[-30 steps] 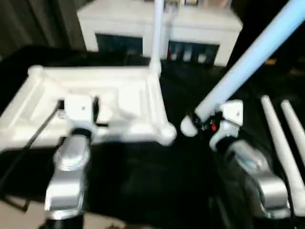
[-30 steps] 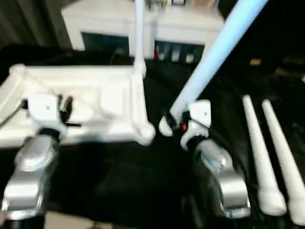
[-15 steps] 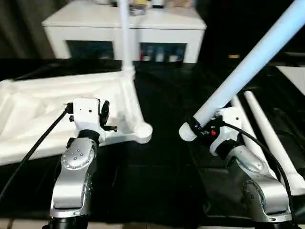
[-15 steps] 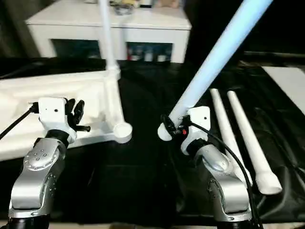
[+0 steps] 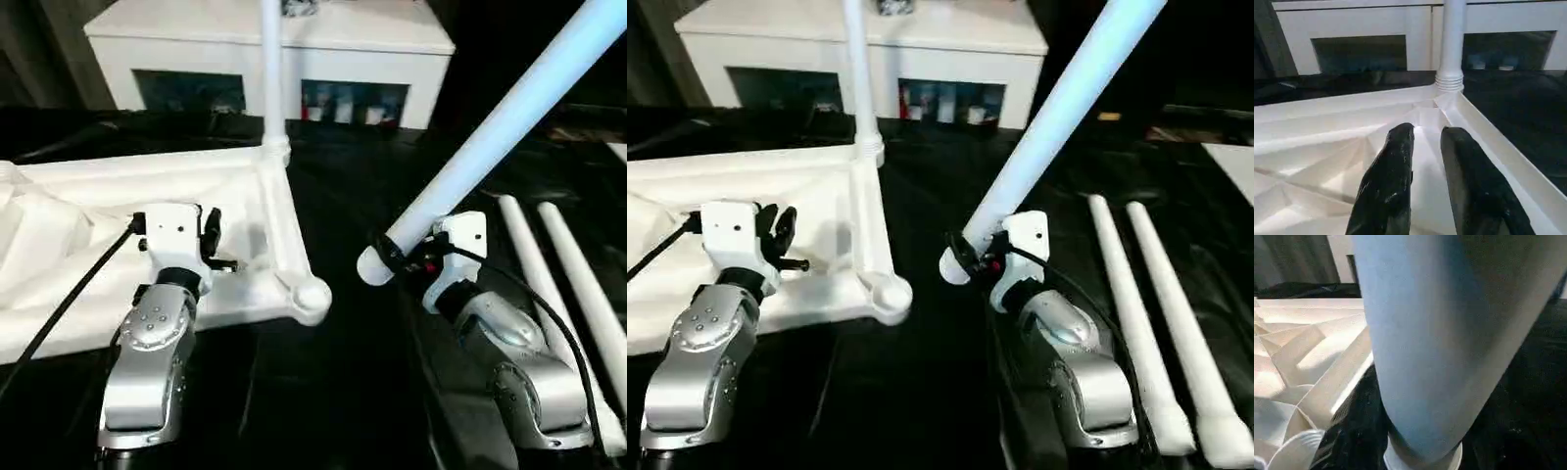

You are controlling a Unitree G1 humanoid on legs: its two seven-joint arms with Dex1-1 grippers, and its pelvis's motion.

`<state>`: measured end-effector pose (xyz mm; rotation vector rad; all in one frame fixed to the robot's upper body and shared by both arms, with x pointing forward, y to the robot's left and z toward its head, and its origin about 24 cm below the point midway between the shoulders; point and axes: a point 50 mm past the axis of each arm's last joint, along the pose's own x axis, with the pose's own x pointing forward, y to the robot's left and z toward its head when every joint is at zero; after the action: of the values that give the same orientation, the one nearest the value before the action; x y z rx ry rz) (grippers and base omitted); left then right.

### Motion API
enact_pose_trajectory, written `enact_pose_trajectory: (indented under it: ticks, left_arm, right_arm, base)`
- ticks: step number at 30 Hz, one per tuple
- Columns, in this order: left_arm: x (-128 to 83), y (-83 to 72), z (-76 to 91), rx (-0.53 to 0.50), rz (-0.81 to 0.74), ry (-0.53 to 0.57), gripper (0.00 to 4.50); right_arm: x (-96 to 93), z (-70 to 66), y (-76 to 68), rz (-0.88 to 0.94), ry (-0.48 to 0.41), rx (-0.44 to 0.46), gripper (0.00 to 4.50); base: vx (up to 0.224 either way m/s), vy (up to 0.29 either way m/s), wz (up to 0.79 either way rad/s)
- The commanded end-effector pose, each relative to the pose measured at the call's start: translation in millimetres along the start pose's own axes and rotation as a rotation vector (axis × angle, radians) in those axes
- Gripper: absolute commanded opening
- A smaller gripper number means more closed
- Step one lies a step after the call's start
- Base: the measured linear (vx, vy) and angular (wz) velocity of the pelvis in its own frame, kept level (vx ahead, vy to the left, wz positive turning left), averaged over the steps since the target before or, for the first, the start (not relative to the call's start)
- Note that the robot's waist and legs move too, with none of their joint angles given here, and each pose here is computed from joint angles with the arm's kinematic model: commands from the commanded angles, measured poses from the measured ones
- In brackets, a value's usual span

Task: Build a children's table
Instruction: Insert table leg to table base

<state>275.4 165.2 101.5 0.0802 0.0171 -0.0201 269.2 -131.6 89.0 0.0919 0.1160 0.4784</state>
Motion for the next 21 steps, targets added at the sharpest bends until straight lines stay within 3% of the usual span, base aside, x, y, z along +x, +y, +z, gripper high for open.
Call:
enact_pose_trajectory:
  ticks: [1,10,20,21]
  left_arm:
    - [0,-1.8,1.5,-0.002,-0.006,-0.008,1.16]
    - [-5,-9.3,-4.0,0.003,-0.107,0.003,1.16]
    - [-11,-24.9,-12.4,0.049,-0.373,0.063,1.16]
    - [-11,-26.5,-12.9,0.045,-0.406,0.069,1.36]
  right_arm:
    - [-2.1,2.8,3.3,0.024,-0.019,0.030,1.82]
    - [-5.6,5.1,3.6,0.024,-0.033,0.028,1.82]
    - [-6.5,6.3,-2.9,0.018,-0.022,0.034,1.82]
    - [-6.4,7.0,-4.8,0.021,-0.018,0.027,1.82]
  base:
    - [0.137,-0.009,-0.20]
    - [0.029,0.043,-0.05]
    - [-0.104,-0.015,0.07]
    - [-0.088,-0.048,0.04]
